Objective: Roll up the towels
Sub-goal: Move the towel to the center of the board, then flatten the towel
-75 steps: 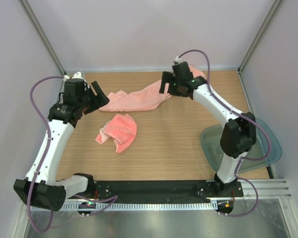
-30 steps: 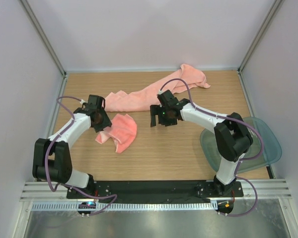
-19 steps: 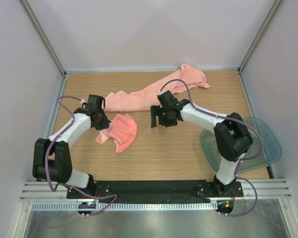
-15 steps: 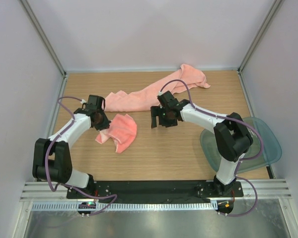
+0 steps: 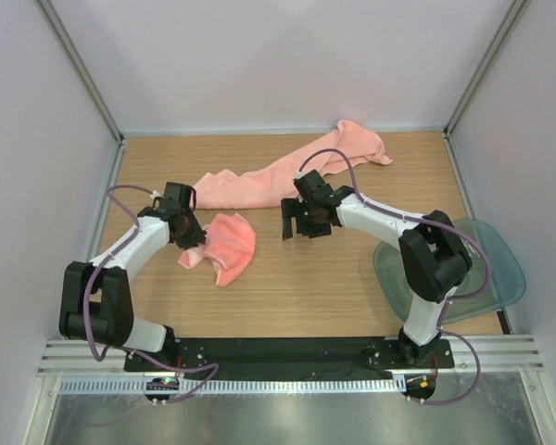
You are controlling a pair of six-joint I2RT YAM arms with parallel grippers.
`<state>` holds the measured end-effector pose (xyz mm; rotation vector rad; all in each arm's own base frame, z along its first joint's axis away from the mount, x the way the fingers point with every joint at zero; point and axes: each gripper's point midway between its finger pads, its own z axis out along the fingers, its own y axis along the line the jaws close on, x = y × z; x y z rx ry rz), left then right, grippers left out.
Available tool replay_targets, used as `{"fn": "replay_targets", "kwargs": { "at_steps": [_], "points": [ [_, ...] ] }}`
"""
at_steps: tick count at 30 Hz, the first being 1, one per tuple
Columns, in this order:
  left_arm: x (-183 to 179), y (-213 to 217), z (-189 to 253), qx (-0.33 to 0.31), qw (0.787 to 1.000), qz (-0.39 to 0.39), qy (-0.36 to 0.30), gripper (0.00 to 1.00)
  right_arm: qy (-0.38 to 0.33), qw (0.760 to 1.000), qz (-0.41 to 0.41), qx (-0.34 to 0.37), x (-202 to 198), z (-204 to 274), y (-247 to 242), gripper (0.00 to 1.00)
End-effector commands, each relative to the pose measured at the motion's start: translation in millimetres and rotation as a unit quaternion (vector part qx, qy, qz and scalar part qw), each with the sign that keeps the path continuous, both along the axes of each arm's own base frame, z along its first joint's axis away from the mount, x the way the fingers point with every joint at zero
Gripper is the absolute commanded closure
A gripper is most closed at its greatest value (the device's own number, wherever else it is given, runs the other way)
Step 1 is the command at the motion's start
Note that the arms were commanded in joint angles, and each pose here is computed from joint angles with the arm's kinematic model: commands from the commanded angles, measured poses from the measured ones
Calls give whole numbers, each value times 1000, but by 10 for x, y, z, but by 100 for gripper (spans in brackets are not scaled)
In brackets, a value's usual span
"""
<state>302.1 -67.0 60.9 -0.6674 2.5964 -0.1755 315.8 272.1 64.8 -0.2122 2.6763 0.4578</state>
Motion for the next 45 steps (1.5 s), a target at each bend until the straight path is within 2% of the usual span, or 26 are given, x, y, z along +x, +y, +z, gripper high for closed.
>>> {"fn": "replay_targets", "kwargs": {
  "at_steps": [1, 10, 13, 14, 15, 18, 21, 24, 25, 26, 28, 29, 32, 37, 41, 43, 45],
  "points": [
    [38, 39, 118, 5, 1000, 8, -27, 77, -14, 1000, 7, 14, 3, 117, 48, 16],
    [37, 27, 89, 4, 1000, 5, -23, 79, -14, 1000, 8, 12, 1, 109, 37, 16],
    [44, 27, 75, 5, 1000, 3, -22, 87, -14, 1000, 9, 12, -6, 110, 40, 16],
    [48, 29, 76, 5, 1000, 2, -22, 95, -13, 1000, 9, 11, -8, 103, 29, 16],
    [54, 21, 77, 5, 1000, 0, -22, 99, -13, 1000, 8, 11, -11, 103, 33, 16],
    [86, -25, 145, -5, 999, -10, -32, 100, -14, 1000, 8, 12, -12, 124, 27, 17],
    [141, -63, 386, -13, 998, -16, -61, 100, -17, 1000, 10, 15, -29, 162, 39, 18],
    [219, -21, 832, -4, 995, -13, -102, 100, -37, 999, 35, 1, -104, 224, 123, 19],
    [236, -1, 966, 2, 993, -14, -114, 100, -46, 998, 52, -1, -170, 265, 219, 19],
    [328, 4, 1292, 1, 989, -14, -149, 100, -53, 996, 69, -2, -225, 290, 285, 19],
    [302, 62, 1534, 16, 987, -13, -161, 100, -63, 993, 101, 3, -376, 362, 467, 19],
    [360, 67, 1828, 16, 981, -11, -191, 100, -70, 991, 112, 9, -413, 394, 545, 19],
    [353, 105, 2214, 22, 975, -10, -222, 100, -93, 983, 156, 28, -603, 505, 837, 18],
    [328, 72, 2436, 14, 972, -18, -233, 100, -133, 968, 198, 72, -806, 747, 1286, 16],
    [301, -16, 2734, -4, 966, -31, -258, 100, -166, 961, 187, 115, -739, 929, 1502, 14],
    [283, -73, 3054, -11, 957, -42, -288, 100, -188, 961, 170, 115, -636, 976, 1516, 11],
    [251, -71, 3162, -4, 958, -45, -284, 100, -203, 957, 170, 118, -566, 991, 1582, 9]
  ]
}}
